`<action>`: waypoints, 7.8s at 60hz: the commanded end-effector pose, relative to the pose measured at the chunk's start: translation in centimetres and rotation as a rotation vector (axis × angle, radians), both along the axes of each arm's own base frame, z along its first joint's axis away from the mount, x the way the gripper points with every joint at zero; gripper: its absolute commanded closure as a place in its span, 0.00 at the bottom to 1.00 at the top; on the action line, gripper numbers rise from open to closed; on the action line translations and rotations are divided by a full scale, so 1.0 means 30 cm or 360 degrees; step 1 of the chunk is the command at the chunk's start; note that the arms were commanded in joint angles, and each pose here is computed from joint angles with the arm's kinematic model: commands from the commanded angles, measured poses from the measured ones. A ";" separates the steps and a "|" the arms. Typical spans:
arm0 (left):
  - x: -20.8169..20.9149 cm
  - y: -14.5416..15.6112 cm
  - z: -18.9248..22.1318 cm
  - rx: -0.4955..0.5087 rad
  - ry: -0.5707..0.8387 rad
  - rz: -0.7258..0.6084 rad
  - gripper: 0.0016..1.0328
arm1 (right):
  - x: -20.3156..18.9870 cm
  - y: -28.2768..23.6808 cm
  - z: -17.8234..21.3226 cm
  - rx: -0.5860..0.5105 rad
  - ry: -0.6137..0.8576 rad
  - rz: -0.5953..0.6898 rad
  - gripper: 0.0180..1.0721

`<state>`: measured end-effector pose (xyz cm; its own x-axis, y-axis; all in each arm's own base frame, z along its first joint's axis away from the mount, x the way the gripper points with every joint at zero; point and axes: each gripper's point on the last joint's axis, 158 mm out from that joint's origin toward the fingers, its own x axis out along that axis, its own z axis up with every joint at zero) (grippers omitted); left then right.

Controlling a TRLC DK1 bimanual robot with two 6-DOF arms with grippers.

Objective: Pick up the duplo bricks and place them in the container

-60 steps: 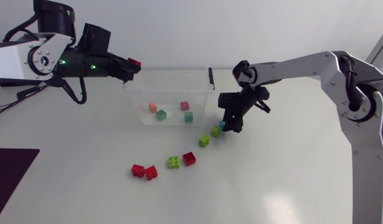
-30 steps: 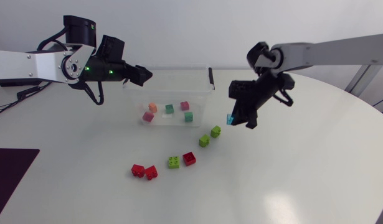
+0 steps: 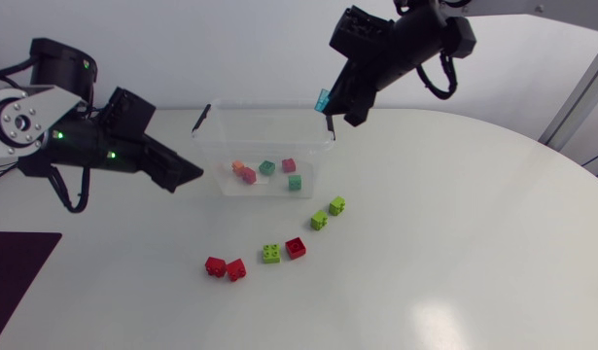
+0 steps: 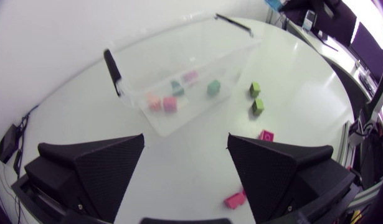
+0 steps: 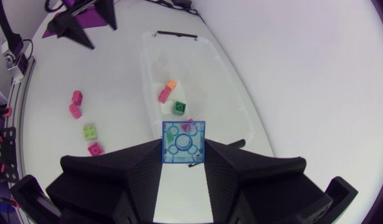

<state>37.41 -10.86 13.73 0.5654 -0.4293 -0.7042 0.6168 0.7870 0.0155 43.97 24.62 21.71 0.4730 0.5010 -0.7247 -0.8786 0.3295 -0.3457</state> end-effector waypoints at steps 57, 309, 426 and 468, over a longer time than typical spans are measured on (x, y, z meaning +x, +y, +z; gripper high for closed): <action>-0.306 -0.094 -0.538 0.0379 0.0915 0.0238 0.10 | 0.358 0.083 0.005 0.0346 -0.0185 -0.0640 0.05; -0.384 -0.243 -0.520 0.0833 0.0201 -0.1629 0.11 | -0.165 -0.087 -0.414 0.0276 0.0319 -0.0738 0.10; 0.441 -0.285 0.141 -0.0126 -0.0603 -0.0033 0.37 | -0.163 -0.052 -0.315 0.0266 0.0262 -0.0837 0.83; -0.047 -0.311 -0.047 0.0054 -0.0388 -0.0525 0.09 | 0.329 0.219 -0.189 0.0430 0.0095 -0.0837 0.83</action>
